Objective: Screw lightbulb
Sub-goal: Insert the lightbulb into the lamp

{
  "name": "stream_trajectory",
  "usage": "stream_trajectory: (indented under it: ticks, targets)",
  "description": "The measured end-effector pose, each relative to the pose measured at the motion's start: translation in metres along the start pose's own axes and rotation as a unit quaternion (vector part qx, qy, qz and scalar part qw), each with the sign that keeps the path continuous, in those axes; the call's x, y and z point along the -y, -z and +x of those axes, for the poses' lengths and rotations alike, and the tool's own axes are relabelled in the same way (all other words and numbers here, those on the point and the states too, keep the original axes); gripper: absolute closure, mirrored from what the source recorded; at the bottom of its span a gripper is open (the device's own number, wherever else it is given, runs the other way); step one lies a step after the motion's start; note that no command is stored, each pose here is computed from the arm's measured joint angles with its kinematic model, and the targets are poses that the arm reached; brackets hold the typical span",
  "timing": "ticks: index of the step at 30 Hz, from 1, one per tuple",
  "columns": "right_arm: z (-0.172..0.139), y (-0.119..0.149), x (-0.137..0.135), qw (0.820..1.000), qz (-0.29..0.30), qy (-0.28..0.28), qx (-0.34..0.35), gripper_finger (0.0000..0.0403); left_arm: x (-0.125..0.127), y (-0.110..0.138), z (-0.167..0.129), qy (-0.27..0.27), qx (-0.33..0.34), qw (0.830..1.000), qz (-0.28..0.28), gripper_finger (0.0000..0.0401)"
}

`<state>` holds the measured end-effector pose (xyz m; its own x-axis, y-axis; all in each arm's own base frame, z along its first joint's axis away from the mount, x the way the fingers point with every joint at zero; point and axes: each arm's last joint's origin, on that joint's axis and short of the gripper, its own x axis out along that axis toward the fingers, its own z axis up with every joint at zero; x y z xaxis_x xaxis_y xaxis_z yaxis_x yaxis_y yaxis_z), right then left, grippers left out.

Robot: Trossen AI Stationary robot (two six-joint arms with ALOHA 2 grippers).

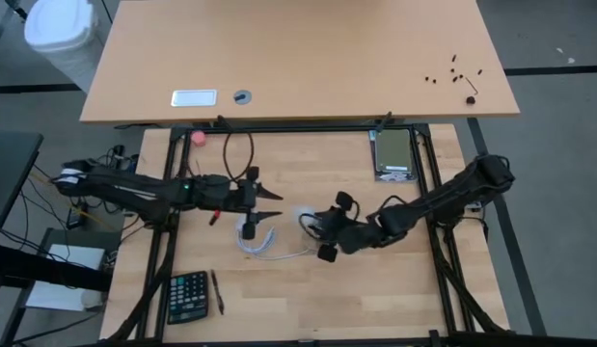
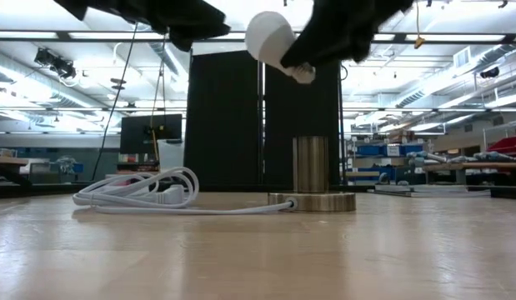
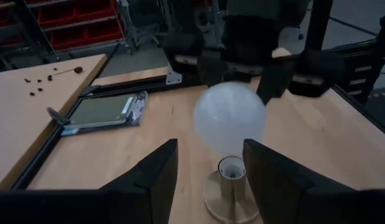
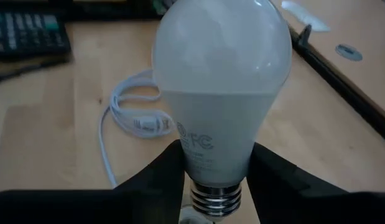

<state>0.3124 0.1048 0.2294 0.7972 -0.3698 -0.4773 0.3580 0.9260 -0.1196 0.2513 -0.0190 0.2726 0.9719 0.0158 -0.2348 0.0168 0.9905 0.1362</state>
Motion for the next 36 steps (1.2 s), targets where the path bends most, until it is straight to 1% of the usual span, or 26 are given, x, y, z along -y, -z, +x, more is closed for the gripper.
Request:
stream_trajectory:
  ticks: [3, 7, 12, 20, 22, 27, 36]
  targets:
    - [0.001, 0.021, -0.001, 0.999, 0.021, 0.001, 0.039, 0.0247, 0.001, 0.001, 0.01, -0.002, 0.018, 1.0, -0.012, 0.0213]
    - [0.005, 0.043, -0.001, 0.995, 0.047, -0.009, 0.089, 0.0247, 0.003, 0.008, 0.025, -0.002, 0.018, 1.0, -0.012, 0.0213]
    - [0.005, 0.058, 0.004, 0.993, 0.057, -0.01, 0.098, 0.0247, 0.005, 0.014, 0.036, 0.0, 0.018, 1.0, -0.025, 0.0213]
    - [0.003, 0.063, 0.003, 0.993, 0.055, -0.016, 0.103, 0.0247, 0.007, 0.016, 0.043, 0.004, 0.033, 0.999, -0.038, 0.0213]
    - [0.003, 0.063, 0.003, 0.993, 0.052, -0.016, 0.1, 0.0247, 0.007, 0.016, 0.047, 0.01, 0.047, 0.998, -0.039, 0.0213]
    - [0.003, 0.063, 0.003, 0.993, 0.05, -0.016, 0.102, 0.0247, 0.009, 0.021, 0.051, 0.012, 0.041, 0.998, -0.039, 0.0213]
    - [0.003, 0.063, 0.003, 0.993, 0.05, -0.017, 0.102, 0.0247, 0.009, 0.021, 0.052, 0.014, 0.041, 0.998, -0.041, 0.0213]
